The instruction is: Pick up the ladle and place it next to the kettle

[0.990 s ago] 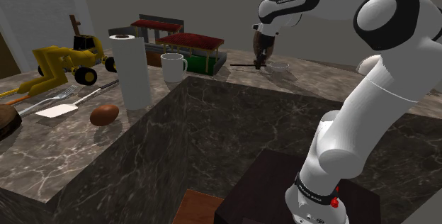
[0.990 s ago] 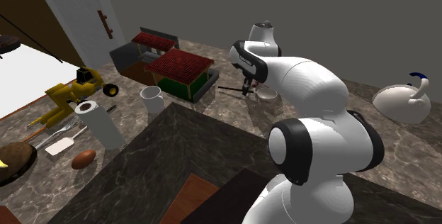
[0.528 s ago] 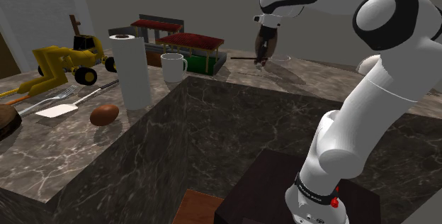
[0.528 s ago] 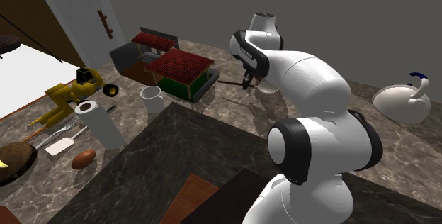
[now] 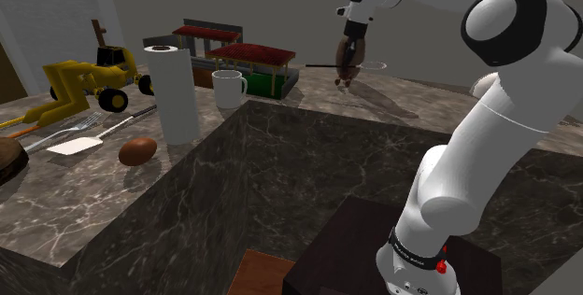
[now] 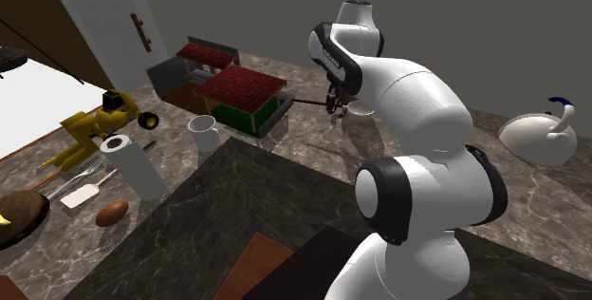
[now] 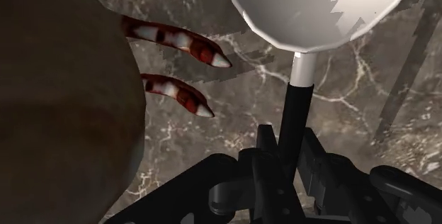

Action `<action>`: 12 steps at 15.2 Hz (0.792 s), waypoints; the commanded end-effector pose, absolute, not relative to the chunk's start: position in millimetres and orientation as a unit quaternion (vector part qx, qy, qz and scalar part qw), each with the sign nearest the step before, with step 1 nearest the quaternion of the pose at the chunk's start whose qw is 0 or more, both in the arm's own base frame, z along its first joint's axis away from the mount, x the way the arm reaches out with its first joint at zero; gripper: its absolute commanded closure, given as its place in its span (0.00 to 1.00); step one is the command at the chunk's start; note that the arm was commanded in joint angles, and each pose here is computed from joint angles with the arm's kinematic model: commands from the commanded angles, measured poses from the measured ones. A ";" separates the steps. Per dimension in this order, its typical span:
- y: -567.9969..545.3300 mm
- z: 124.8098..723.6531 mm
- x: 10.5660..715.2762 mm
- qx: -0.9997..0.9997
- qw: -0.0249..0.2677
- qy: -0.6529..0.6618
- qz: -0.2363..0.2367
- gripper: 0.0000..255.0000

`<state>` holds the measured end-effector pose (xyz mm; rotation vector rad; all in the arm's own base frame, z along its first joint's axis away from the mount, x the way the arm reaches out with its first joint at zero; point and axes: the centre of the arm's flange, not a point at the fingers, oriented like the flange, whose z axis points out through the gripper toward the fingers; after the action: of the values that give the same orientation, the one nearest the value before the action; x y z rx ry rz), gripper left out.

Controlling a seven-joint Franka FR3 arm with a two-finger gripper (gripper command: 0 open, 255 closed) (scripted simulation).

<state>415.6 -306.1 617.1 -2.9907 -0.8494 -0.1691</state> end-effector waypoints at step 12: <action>-306.4 685.4 415.2 -0.960 0.014 -0.273 -0.054 1.00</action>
<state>415.1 -306.2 679.1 -2.9908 -0.8487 -0.1687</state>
